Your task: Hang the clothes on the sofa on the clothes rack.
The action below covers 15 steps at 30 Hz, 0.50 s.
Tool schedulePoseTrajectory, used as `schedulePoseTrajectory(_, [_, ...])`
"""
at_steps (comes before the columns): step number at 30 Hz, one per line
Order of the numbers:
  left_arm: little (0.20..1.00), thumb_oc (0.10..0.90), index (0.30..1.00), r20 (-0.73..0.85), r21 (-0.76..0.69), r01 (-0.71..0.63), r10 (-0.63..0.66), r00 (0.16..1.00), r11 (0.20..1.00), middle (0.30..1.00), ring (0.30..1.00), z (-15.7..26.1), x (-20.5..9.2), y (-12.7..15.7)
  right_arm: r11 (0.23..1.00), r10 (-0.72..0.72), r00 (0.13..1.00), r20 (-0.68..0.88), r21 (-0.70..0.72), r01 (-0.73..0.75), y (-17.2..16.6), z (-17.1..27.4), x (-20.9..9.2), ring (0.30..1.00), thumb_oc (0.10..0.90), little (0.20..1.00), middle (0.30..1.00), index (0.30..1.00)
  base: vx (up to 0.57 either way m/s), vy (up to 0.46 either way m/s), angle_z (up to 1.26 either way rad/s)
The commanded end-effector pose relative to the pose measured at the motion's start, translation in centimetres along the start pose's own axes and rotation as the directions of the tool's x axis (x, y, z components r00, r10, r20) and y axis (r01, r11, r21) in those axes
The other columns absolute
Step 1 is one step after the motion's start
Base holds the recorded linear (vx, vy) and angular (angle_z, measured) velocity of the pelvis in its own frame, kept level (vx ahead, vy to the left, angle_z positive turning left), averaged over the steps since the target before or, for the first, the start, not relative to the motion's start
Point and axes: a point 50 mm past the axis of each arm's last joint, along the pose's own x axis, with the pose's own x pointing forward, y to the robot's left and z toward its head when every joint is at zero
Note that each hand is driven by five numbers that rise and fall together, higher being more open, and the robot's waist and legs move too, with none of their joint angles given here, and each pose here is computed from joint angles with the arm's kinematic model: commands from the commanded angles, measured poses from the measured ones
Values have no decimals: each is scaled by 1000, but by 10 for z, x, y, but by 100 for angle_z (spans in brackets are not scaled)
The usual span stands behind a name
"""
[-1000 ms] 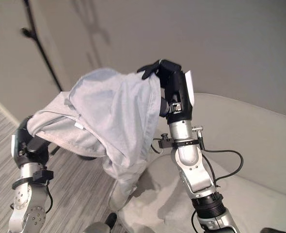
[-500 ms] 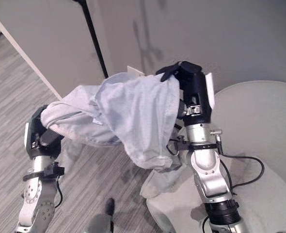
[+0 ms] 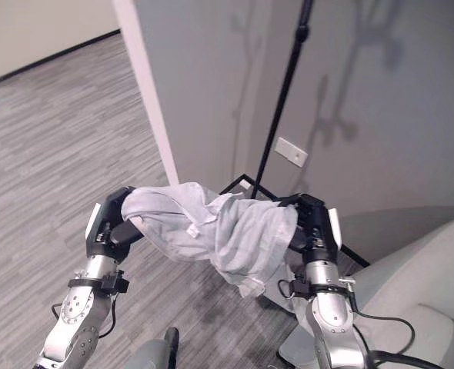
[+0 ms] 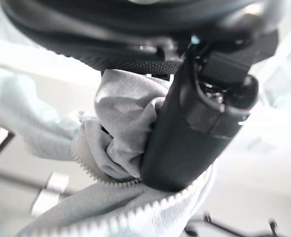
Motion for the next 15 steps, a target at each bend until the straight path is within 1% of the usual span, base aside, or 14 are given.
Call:
schedulePoseTrajectory(1, [300, 400, 300, 280, 70, 35, -54, 958, 997, 300, 300, 49, 3, -4, 993, -84, 912, 401, -40, 109, -21, 74, 23, 300, 400, 300, 300, 300, -70, 321, 101])
schedulePoseTrajectory(2, [300, 400, 300, 280, 70, 35, -54, 958, 997, 300, 300, 49, 3, -4, 993, -84, 912, 401, -40, 109, -21, 74, 23, 300, 400, 300, 300, 300, -46, 293, 98])
schedulePoseTrajectory(3, [300, 400, 300, 260, 126, -1, -32, 965, 992, 300, 300, 45, 2, 1, 990, -84, 906, 416, -68, 123, -21, 77, 21, 300, 400, 300, 300, 300, -25, 454, 60])
schedulePoseTrajectory(4, [300, 400, 300, 268, 190, -27, -25, 963, 981, 300, 300, 46, 3, 5, 987, -68, 903, 423, -105, 123, -21, 78, 18, 300, 400, 300, 300, 300, 0, 511, -20])
schedulePoseTrajectory(6, [300, 400, 300, 291, 221, -44, -23, 956, 974, 300, 300, 51, 3, 7, 981, -72, 897, 436, -130, 142, -23, 81, 17, 300, 400, 300, 300, 300, 64, 188, -61])
schedulePoseTrajectory(7, [300, 400, 300, 346, 302, -88, -23, 938, 949, 300, 300, 61, 6, 11, 954, -97, 865, 493, -200, 221, -32, 91, 14, 300, 400, 300, 300, 300, 102, 128, -51])
schedulePoseTrajectory(8, [300, 400, 300, 372, 333, -110, -23, 928, 937, 300, 300, 65, 7, 11, 944, -114, 850, 515, -211, 254, -34, 95, 13, 300, 400, 300, 300, 300, 124, 125, -46])
schedulePoseTrajectory(9, [300, 400, 300, 374, 335, -113, -22, 927, 935, 300, 300, 65, 8, 11, 943, -115, 848, 517, -211, 256, -33, 95, 13, 300, 400, 300, 300, 300, 159, 102, -48])
schedulePoseTrajectory(10, [300, 400, 300, 450, 417, -189, -21, 893, 889, 300, 300, 77, 13, 14, 919, -131, 795, 592, -228, 321, -35, 109, 11, 300, 400, 300, 300, 300, 212, 105, -39])
schedulePoseTrajectory(11, [300, 400, 300, 493, 439, -234, -15, 870, 867, 300, 300, 85, 16, 15, 905, -117, 766, 632, -250, 344, -33, 118, 9, 300, 400, 300, 300, 300, 209, 108, -37])
schedulePoseTrajectory(12, [300, 400, 300, 498, 441, -241, -12, 867, 865, 300, 300, 85, 16, 15, 904, -117, 764, 635, -250, 346, -32, 119, 9, 300, 400, 300, 300, 300, 260, 60, -15])
schedulePoseTrajectory(13, [300, 400, 300, 560, 451, -288, -17, 829, 845, 300, 300, 97, 19, 14, 884, -92, 723, 684, -279, 376, -29, 130, 4, 300, 400, 300, 300, 300, 160, 26, -16])
schedulePoseTrajectory(14, [300, 400, 300, 560, 452, -288, -17, 828, 844, 300, 300, 97, 19, 13, 883, -92, 723, 685, -279, 377, -29, 130, 4, 300, 400, 300, 300, 300, 344, 9, -20])
schedulePoseTrajectory(15, [300, 400, 300, 608, 453, -347, 0, 794, 821, 300, 300, 104, 19, 15, 873, -84, 709, 700, -292, 391, -27, 133, 1, 300, 400, 300, 300, 300, 225, -16, -57])
